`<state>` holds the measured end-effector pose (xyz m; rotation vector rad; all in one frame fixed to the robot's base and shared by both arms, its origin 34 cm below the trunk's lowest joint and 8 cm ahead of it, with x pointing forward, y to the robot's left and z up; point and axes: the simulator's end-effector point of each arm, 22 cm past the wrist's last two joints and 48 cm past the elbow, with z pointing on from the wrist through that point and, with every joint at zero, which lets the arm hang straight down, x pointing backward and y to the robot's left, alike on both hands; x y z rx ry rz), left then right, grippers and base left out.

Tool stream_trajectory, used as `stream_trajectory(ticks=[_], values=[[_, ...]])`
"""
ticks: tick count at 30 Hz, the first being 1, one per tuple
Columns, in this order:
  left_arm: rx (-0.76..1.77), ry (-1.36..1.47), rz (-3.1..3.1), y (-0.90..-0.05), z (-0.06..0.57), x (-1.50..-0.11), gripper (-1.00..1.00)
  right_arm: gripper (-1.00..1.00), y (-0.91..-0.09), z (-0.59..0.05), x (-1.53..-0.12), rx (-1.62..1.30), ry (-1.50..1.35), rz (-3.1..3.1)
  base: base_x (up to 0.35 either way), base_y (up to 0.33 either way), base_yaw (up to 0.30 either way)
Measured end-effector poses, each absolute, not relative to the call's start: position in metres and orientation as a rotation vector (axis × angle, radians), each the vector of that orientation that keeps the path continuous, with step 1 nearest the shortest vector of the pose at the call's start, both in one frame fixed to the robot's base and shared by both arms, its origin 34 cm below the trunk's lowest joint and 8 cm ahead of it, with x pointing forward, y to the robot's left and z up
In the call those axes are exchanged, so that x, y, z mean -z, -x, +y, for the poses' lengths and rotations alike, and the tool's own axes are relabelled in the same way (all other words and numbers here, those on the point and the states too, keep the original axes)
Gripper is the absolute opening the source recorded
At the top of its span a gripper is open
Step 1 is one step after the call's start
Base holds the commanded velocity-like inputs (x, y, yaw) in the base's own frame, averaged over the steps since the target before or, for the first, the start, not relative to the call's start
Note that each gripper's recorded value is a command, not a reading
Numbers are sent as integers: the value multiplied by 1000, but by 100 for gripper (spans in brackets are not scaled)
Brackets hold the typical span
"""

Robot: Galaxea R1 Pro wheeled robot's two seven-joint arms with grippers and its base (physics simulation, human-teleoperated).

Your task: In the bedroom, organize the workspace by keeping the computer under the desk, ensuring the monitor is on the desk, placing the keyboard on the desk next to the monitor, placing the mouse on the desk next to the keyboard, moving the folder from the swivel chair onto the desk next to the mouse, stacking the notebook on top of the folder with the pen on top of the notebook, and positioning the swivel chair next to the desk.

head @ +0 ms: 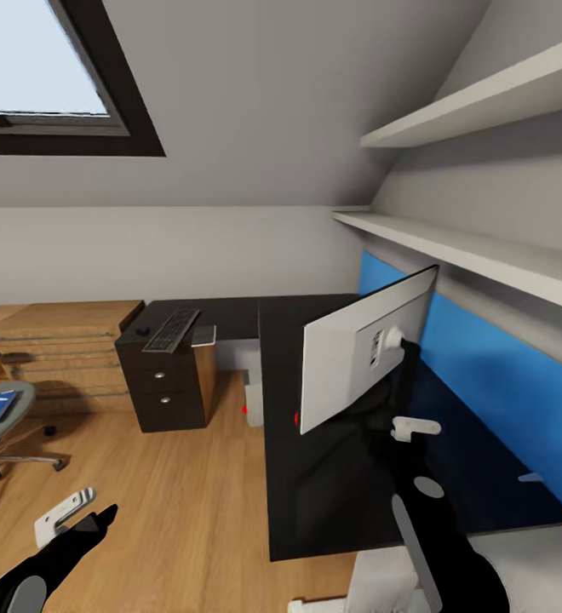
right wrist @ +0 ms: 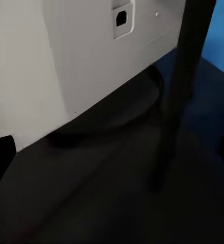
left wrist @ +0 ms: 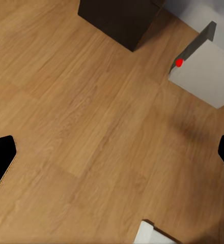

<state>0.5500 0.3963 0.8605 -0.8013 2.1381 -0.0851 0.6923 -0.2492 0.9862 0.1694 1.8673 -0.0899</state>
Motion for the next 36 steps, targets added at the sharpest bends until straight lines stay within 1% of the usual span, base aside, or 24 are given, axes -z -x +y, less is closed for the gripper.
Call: stream_trajectory(ticks=[4, 12, 18, 25, 29, 36], values=[[96, 787, 2147, -552, 390, -860, 100, 100, -692, -224, -988, 57, -119, 1865, -166, 276, 0], [102, 776, 2154, -553, 385, -859, 100, 100, -692, -203, -991, 35, -71, 1861, -169, 277, 0], [105, 773, 2159, -553, 383, -857, 100, 100, -691, -196, -992, 30, -54, 1856, -7, 318, 0], [107, 772, 2159, -552, 382, -857, 100, 100, -691, -197, -995, 38, -50, 1849, 131, 291, 0], [105, 772, 2160, -552, 382, -857, 100, 100, -692, -206, -998, 66, -70, 1830, 144, 34, 0], [103, 775, 2163, -551, 383, -855, 100, 100, -692, -233, -1010, 162, -170, 1764, 21, 5, 0]])
